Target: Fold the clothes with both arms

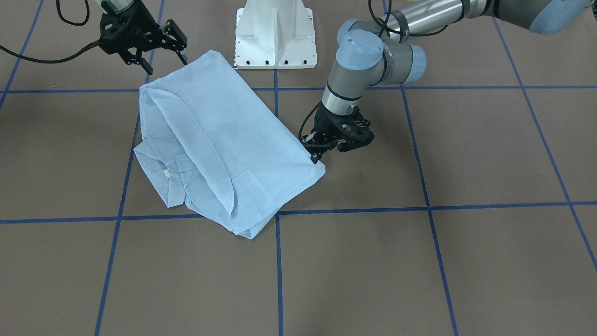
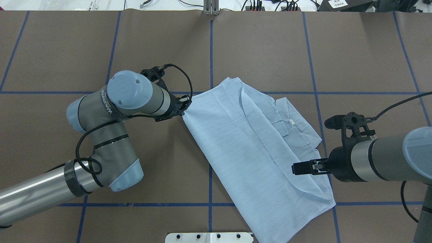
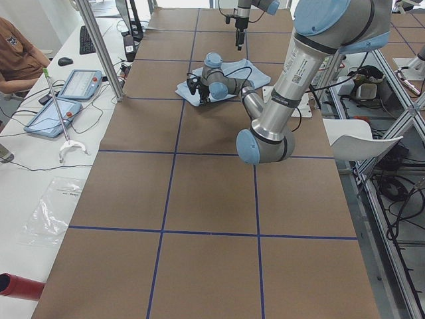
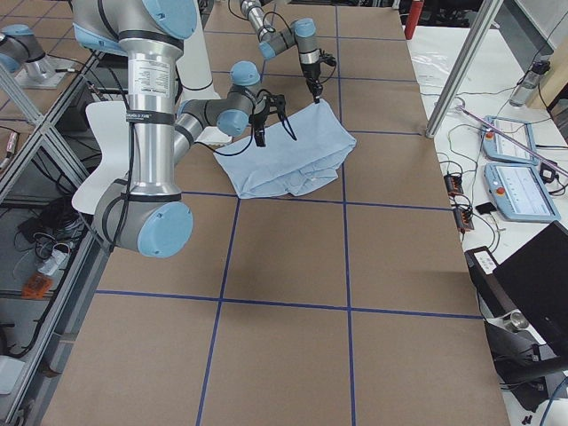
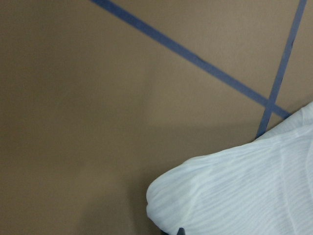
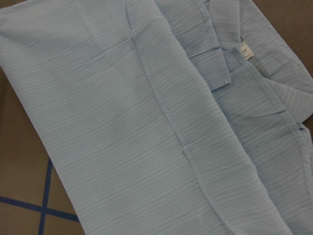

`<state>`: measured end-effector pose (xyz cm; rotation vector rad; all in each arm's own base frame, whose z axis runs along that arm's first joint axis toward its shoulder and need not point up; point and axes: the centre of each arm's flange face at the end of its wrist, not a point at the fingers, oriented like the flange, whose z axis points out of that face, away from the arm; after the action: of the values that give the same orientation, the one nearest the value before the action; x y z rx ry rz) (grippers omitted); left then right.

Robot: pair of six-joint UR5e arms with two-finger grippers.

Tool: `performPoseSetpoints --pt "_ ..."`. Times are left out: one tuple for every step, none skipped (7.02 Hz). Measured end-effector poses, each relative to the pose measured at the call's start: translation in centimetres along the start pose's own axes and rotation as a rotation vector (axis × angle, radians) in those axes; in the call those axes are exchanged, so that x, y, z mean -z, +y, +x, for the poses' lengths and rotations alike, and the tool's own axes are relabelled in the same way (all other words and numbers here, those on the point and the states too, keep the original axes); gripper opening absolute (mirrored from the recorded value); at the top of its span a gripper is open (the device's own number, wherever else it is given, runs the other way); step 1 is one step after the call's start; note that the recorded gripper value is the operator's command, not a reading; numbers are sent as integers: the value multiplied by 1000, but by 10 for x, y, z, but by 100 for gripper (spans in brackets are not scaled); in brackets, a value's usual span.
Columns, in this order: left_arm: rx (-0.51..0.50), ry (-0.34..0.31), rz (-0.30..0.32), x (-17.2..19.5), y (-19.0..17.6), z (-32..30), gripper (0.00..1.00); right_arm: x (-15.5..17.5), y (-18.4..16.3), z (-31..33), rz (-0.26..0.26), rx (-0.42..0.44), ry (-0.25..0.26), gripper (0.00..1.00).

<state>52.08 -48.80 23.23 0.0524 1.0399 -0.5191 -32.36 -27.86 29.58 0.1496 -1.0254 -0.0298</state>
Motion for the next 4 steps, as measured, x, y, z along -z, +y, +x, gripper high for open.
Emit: performPoseSetpoints --pt "-11 -5 48 -9 -41 19 0 -1 -7 2 14 -8 4 100" --pt "-30 8 89 -24 -82 37 0 -5 -15 -1 26 -14 4 100" --pt "-55 36 125 -42 -116 48 0 -11 -23 -6 36 -17 0 100" --pt "-79 74 172 -55 -140 52 0 -16 -29 -12 42 -17 -4 100"
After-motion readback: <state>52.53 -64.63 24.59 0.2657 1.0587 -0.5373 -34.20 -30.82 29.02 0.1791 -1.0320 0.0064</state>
